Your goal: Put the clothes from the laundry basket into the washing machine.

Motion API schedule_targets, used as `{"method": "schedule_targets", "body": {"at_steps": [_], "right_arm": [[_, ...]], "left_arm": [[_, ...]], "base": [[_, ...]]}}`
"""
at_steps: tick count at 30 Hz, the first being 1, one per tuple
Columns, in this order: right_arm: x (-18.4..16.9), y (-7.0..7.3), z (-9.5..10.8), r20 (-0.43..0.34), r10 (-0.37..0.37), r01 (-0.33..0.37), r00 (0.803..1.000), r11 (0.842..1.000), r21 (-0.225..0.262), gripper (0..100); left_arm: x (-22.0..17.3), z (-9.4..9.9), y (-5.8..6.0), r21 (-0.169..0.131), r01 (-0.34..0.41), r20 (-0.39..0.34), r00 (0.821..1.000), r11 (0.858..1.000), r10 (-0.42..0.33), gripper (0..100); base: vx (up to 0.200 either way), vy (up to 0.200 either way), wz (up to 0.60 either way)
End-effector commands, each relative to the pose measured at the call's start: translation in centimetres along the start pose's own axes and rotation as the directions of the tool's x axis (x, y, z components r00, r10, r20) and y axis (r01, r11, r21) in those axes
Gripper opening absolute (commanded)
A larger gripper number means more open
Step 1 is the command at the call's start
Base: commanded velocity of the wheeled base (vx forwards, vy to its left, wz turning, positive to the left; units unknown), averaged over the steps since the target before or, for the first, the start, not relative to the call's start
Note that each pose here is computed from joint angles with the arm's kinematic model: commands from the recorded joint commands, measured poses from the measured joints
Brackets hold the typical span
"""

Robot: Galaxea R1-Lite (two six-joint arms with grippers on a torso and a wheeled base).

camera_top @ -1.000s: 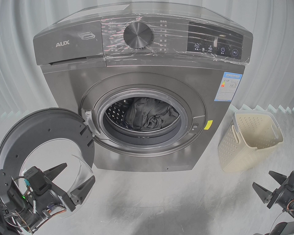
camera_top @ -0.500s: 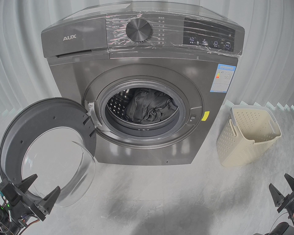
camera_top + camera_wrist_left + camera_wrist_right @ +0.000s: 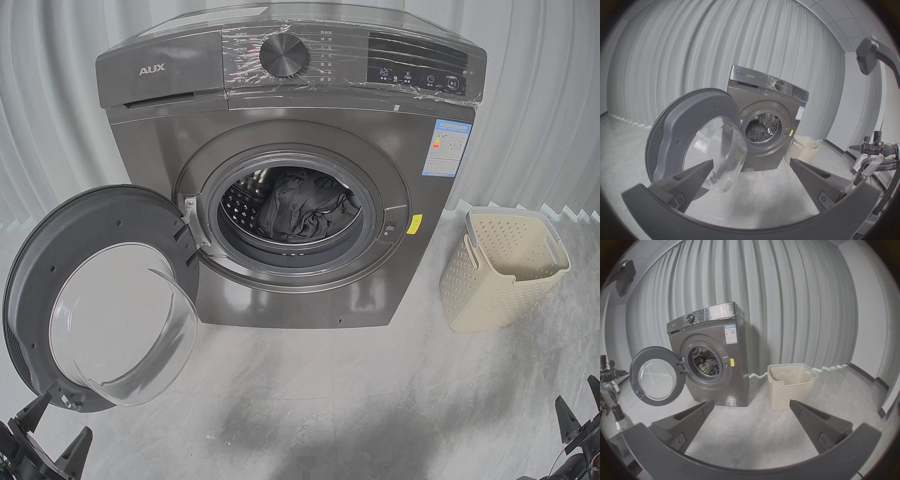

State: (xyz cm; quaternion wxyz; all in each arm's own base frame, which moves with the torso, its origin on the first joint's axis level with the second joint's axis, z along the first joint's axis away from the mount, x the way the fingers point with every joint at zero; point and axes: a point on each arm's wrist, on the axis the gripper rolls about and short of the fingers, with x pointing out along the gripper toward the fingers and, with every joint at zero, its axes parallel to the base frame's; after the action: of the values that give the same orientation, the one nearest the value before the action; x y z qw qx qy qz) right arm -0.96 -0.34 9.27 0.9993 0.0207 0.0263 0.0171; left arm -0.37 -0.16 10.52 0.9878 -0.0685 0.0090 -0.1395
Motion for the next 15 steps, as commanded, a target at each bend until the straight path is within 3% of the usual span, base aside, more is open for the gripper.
{"method": "schedule_targets", "body": {"at_steps": [1, 2, 3, 7, 8, 9, 10, 13, 14, 15], "right_arm": [[-0.53, -0.22, -0.91, 0.029, -0.068, 0.069, 0.997, 0.997, -0.030, 100], [-0.53, -0.22, -0.91, 0.029, -0.068, 0.069, 0.997, 0.997, -0.030, 100], [-0.53, -0.24, -0.91, 0.030, -0.086, 0.087, 0.996, 0.996, -0.024, 100], [-0.57, -0.24, -0.91, 0.033, -0.141, 0.142, 0.989, 0.990, -0.018, 100], [-0.94, -0.04, -1.05, 0.070, -0.170, 0.173, 0.983, 0.984, -0.043, 100], [-0.94, -0.04, -1.05, 0.070, -0.170, 0.173, 0.983, 0.984, -0.043, 100], [-1.31, 0.15, -1.10, 0.122, -0.130, 0.139, 0.984, 0.988, -0.068, 100], [-1.31, 0.16, -1.10, 0.122, -0.119, 0.127, 0.985, 0.990, -0.063, 100], [-1.29, 0.16, -1.14, 0.120, -0.116, 0.124, 0.986, 0.990, -0.062, 100], [-1.29, 0.16, -1.14, 0.120, -0.113, 0.121, 0.986, 0.991, -0.063, 100]], "left_arm": [[-1.21, -1.53, -0.13, 0.036, -0.081, 0.051, 0.996, 0.996, 0.079, 100], [-1.21, -1.53, -0.13, 0.036, -0.081, 0.051, 0.996, 0.996, 0.079, 100], [-1.51, -2.14, -0.23, 0.033, -0.154, 0.054, 0.987, 0.987, 0.152, 100], [-1.78, -2.39, -0.33, 0.041, -0.154, 0.074, 0.986, 0.987, 0.151, 100], [-1.79, -2.33, -0.33, 0.030, -0.154, 0.081, 0.985, 0.988, 0.151, 100], [-1.79, -2.33, -0.33, 0.030, -0.154, 0.081, 0.985, 0.988, 0.151, 100], [-1.81, -2.33, -0.33, 0.034, -0.154, 0.083, 0.985, 0.987, 0.151, 100], [-1.82, -2.34, -0.32, 0.039, -0.161, 0.085, 0.984, 0.986, 0.157, 100], [-1.84, -2.34, -0.29, 0.038, -0.174, 0.089, 0.981, 0.984, 0.170, 100], [-1.87, -2.40, -0.17, 0.055, -0.221, 0.085, 0.973, 0.974, 0.216, 100]], "base": [[0.000, 0.000, 0.00], [0.000, 0.000, 0.00], [0.000, 0.000, 0.00], [0.000, 0.000, 0.00], [0.000, 0.000, 0.00], [0.000, 0.000, 0.00], [0.000, 0.000, 0.00], [0.000, 0.000, 0.00], [0.000, 0.000, 0.00], [0.000, 0.000, 0.00]]}}
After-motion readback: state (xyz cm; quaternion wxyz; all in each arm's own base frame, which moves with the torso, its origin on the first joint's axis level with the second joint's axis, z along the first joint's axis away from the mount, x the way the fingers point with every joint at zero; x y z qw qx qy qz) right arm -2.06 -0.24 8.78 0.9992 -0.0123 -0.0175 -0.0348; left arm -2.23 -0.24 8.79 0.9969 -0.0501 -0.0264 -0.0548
